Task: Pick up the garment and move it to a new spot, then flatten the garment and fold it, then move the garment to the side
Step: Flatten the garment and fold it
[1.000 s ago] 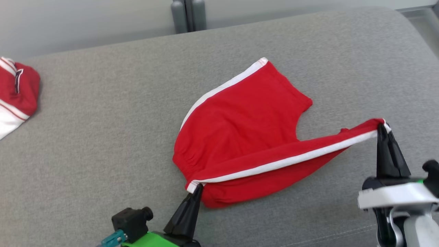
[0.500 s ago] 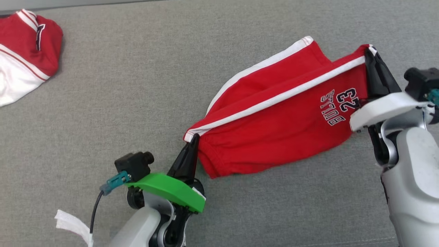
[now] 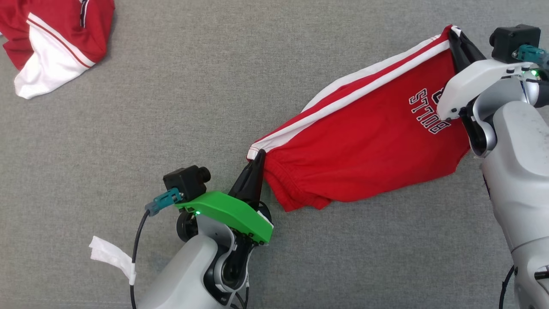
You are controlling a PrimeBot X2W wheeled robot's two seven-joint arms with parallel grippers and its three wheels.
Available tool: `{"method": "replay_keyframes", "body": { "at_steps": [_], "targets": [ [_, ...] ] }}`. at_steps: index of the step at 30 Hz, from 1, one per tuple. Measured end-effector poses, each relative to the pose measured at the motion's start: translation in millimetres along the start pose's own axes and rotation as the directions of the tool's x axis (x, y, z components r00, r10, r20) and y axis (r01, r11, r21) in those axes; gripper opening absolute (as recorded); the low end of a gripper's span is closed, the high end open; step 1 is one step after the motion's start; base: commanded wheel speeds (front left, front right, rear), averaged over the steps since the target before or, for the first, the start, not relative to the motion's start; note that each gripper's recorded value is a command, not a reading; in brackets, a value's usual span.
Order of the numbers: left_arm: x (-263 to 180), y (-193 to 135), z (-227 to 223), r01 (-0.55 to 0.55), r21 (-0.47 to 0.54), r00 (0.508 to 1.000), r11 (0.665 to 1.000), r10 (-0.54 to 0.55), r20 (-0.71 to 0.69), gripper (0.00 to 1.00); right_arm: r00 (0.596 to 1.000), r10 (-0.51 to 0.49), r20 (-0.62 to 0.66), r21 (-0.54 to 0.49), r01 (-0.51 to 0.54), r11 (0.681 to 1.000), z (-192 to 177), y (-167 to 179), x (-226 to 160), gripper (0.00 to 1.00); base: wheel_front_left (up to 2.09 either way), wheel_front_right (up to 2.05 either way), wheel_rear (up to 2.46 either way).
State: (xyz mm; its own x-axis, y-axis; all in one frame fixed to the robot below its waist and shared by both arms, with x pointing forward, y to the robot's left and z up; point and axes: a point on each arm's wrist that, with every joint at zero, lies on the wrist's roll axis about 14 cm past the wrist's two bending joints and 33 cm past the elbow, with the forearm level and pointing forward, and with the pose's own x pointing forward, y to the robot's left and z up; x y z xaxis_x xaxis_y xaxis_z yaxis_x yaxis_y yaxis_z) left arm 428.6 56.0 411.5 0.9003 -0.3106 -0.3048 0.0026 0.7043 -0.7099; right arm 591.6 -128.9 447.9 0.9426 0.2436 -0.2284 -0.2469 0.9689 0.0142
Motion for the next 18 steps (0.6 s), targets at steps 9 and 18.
{"method": "replay_keyframes", "body": {
  "at_steps": [9,18],
  "targets": [
    [0.7,8.6,-0.6,-0.027,-0.010,1.000,1.000,0.027,0.008,0.16,0.999,-0.001,-0.053,-0.008,0.000,1.000,-10.3,-0.4,15.1,0.37,0.00,0.00,0.00],
    [-2.9,4.5,25.2,-0.008,0.158,0.994,0.987,-0.009,0.104,1.00,1.000,-0.014,-0.028,-0.015,0.013,1.000,-5.7,-5.1,10.4,1.00,0.00,0.00,0.00]
  ]
}}
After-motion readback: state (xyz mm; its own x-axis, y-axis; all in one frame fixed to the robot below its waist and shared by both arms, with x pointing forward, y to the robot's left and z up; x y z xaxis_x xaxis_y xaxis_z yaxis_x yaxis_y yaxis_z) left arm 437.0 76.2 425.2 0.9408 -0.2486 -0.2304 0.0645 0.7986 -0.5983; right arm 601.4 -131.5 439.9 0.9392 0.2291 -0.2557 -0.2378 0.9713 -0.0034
